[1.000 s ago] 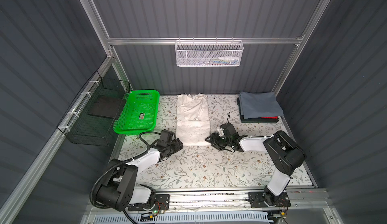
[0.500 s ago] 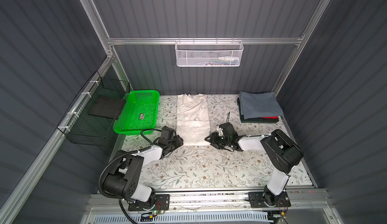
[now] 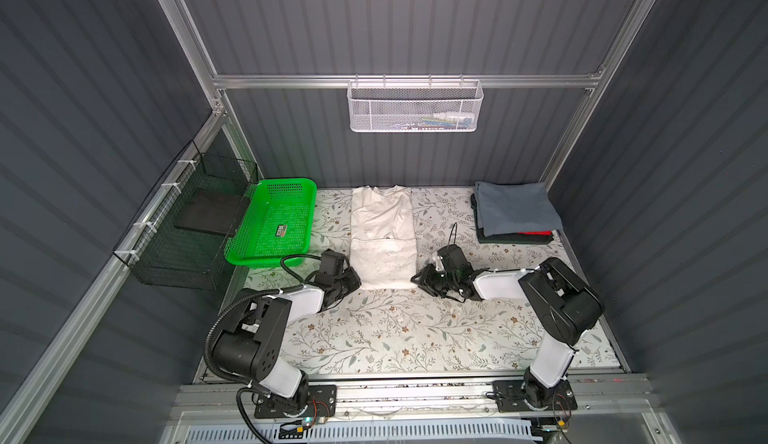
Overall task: Fold and stack the t-shirts
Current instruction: 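Lower both grippers to the folded edge nearest the robot and grasp it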
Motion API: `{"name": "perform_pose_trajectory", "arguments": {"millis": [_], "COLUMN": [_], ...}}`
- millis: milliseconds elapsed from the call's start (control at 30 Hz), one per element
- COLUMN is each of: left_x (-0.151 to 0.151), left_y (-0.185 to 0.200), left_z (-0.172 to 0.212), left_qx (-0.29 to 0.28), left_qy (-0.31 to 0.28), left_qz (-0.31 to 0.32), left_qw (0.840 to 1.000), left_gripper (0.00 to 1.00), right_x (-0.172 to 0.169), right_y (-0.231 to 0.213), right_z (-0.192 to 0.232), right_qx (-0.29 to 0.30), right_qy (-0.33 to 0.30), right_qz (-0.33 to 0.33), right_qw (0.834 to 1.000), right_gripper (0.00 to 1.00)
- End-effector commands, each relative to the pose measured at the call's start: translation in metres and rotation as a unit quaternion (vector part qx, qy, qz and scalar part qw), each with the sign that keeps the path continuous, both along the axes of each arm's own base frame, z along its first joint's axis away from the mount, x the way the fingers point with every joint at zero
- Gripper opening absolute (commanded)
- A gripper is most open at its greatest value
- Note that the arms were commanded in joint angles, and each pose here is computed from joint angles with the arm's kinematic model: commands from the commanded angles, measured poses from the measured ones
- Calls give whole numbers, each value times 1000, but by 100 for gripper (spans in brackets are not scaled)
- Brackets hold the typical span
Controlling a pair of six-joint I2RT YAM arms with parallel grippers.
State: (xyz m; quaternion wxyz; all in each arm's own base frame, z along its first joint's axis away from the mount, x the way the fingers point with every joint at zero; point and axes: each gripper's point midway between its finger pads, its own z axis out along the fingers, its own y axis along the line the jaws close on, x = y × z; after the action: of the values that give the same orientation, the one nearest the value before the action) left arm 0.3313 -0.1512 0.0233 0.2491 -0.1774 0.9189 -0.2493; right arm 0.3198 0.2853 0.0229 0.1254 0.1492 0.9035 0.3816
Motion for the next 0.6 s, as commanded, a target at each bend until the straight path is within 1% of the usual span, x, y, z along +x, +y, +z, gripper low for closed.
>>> {"name": "perform_pose_trajectory", "arguments": {"millis": [0,33,67,167,300,367,567], "left_x": [-53,-53,-53,-54,-54,-54,-52], "left_y": [16,15,13,10,10,12,15], "left_z": [-54,-55,-56,-60,-59,-57,-48], "left_qx": [43,41,39,34,36,43,60], "left_qy": [127,127,128,135,128,126,110], "left_qz": [-13,-16,-22,-31,-35,-37,-46], "left_qw": [991,991,991,990,990,990,991], "left_gripper": [17,13,12,11,1,0,0], "right_x": [-27,-26,-25,-23,-22,-22,-18], "right_y": [-30,-30,-29,-28,-35,-39,-42], "right_z": [-51,-52,-52,-50,-47,-45,-26], "right_qx": [-80,-81,-81,-79,-90,-97,-115], "right_qy": [76,75,75,73,70,67,53], "right_qz": [-13,-12,-10,-3,-7,-8,5], "right_qw": [994,994,994,994,993,993,992], "right_gripper": [25,24,22,13,3,0,0]}}
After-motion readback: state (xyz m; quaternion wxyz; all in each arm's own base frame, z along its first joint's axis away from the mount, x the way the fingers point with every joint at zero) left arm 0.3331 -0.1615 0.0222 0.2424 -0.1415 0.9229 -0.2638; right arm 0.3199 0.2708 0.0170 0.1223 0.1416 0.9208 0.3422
